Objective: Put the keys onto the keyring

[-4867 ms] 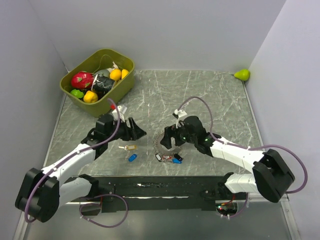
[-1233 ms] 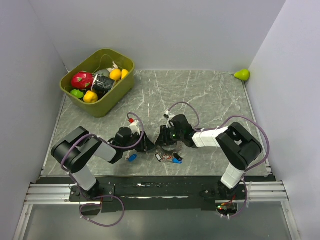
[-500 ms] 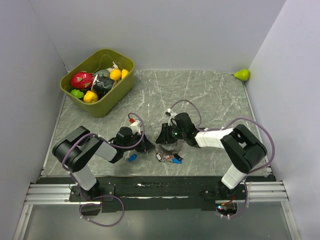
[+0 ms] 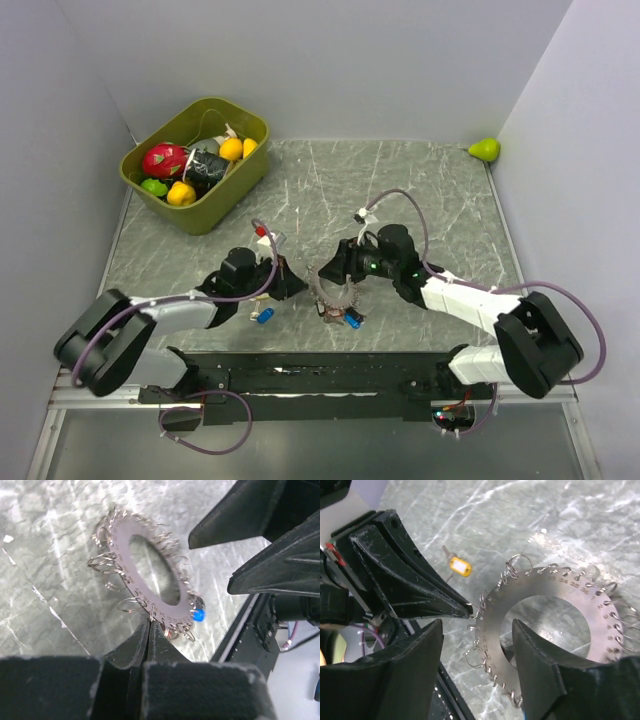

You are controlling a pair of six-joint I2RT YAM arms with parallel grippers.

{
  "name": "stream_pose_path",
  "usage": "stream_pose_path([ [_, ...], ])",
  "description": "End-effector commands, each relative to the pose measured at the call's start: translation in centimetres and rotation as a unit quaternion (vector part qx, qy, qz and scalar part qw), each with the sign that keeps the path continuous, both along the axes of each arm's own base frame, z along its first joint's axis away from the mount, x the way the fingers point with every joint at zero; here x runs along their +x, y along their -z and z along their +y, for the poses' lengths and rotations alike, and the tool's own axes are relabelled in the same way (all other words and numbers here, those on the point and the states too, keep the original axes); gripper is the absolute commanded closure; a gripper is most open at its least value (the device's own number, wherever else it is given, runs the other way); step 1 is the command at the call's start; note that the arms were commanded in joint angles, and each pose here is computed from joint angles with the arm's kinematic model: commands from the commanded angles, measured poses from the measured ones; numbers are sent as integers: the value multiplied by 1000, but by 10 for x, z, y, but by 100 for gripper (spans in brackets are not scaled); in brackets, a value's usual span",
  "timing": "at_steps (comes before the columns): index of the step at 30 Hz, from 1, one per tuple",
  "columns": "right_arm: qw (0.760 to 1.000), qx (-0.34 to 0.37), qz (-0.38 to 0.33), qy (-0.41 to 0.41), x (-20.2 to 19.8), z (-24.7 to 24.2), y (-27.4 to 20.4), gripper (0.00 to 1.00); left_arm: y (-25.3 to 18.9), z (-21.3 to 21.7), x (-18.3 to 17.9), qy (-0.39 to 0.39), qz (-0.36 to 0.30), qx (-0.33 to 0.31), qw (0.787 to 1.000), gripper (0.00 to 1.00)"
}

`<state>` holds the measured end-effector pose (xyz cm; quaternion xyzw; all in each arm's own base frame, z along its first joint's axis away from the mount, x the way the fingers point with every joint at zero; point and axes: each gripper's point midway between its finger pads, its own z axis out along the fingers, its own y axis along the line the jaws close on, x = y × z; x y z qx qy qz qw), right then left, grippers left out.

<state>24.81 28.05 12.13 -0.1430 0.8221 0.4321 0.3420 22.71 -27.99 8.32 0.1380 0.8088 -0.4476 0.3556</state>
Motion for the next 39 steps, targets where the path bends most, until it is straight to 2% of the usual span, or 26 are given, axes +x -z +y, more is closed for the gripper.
stream_pose_path([
  [1, 998, 24, -59, -24, -6, -2, -29, 32, -37, -3, 0, 19, -54, -1, 998, 99],
  [4, 994, 38, -90, -45, -15, -3, -42, 25, -55, 0, -3, 24, -73, 0, 997, 99],
  [9, 982, 66, -148, -97, -37, -3, -62, 21, -84, 2, -16, 44, -107, -9, 993, 99],
  [15, 960, 114, -192, -166, -65, 2, -91, 27, -113, -2, -34, 89, -132, -38, 986, 99],
  [18, 953, 129, -203, -184, -72, 4, -102, 34, -123, -4, -41, 107, -141, -51, 983, 99],
  [22, 946, 139, -204, -209, -81, 8, -108, 39, -132, -6, -48, 125, -147, -66, 979, 99],
  [39, 948, 150, -168, -223, -75, 23, -98, 45, -155, -12, -68, 170, -164, -103, 966, 99],
])
